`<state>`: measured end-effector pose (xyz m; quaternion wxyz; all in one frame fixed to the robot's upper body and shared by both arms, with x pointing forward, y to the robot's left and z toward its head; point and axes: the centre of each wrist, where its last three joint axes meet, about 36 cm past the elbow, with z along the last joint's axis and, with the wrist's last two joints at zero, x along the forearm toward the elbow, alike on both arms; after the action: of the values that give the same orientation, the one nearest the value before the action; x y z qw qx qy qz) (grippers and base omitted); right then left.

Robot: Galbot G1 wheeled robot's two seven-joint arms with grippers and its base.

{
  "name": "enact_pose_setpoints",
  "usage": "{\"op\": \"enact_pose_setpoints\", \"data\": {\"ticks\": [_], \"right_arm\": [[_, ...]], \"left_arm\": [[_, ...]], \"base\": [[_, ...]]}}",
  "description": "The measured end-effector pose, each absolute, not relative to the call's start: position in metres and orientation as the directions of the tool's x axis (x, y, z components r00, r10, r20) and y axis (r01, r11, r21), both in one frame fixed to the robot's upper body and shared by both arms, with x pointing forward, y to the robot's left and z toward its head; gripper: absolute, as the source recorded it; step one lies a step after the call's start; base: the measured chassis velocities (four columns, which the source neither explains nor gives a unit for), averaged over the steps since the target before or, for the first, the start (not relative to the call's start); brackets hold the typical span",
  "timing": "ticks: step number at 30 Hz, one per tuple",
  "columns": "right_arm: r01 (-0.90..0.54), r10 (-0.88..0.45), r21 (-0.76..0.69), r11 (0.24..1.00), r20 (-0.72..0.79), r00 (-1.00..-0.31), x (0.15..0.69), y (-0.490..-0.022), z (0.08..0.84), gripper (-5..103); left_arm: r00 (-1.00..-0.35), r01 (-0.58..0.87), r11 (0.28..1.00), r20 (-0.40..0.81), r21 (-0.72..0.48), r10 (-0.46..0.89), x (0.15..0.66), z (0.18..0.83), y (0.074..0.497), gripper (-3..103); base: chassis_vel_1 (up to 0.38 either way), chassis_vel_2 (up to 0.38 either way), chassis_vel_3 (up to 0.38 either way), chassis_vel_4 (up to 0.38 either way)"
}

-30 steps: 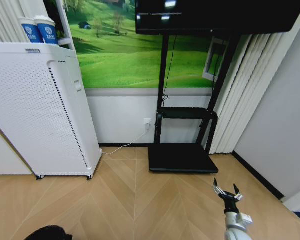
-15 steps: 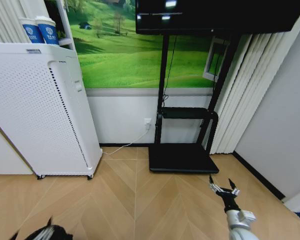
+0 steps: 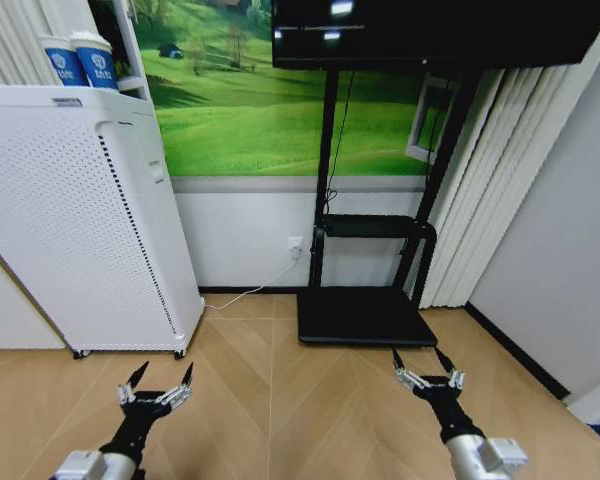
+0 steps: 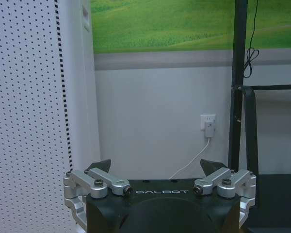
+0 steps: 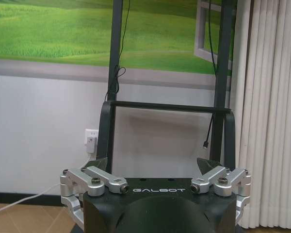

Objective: Pick up the trash bin and place the garbage on the floor into it.

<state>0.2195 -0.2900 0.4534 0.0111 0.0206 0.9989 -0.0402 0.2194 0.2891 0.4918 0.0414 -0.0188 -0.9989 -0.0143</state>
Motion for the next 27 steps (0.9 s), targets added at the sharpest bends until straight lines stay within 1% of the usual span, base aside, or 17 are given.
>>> {"op": "enact_pose_setpoints", "data": {"ticks": [4, 27], "right_arm": [[0.056, 0.054, -0.111, 0.992, -0.020, -0.998, 0.2123, -0.2914, 0.4521, 100], [0.044, 0.041, -0.103, 0.994, -0.033, -0.999, 0.2095, -0.2912, 0.4546, 100]], "left_arm": [[-0.996, 0.042, 0.999, 0.078, 0.007, 0.041, 0.2238, 0.4933, 0.2882, 100], [-0.997, 0.023, 1.000, 0.077, -0.006, 0.023, 0.2258, 0.4925, 0.2891, 100]], "base": [[0.000, 0.000, 0.000, 0.000], [0.000, 0.000, 0.000, 0.000]]}}
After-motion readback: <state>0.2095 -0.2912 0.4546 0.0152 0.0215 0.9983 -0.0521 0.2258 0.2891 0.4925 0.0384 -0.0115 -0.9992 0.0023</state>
